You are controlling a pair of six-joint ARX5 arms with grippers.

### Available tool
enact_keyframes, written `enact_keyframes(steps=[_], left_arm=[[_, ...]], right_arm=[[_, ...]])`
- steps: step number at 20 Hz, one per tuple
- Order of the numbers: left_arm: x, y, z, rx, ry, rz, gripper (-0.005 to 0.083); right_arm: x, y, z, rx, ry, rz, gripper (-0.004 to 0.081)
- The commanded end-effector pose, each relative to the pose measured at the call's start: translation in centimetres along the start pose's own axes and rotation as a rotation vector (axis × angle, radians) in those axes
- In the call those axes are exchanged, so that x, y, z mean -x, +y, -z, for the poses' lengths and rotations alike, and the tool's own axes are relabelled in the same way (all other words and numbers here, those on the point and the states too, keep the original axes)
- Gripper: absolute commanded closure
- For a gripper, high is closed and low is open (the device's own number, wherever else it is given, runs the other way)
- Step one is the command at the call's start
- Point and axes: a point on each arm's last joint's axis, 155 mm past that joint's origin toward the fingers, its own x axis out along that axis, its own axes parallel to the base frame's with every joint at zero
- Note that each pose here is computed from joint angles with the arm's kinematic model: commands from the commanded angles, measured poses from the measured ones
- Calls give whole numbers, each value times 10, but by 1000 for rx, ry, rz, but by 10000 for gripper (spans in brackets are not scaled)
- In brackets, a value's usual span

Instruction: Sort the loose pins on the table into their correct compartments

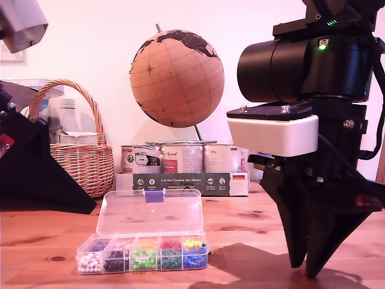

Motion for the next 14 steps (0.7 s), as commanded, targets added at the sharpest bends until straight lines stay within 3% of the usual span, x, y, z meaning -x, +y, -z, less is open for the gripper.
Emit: enact_keyframes(steps=[1, 14], left_arm=[[-2, 1, 11, 5, 22, -5, 797], [-2, 1, 12, 5, 24, -4, 797]], right_arm=[[-10, 9, -2, 10, 0, -44, 631], [-16, 19, -2, 6, -5, -95, 666]])
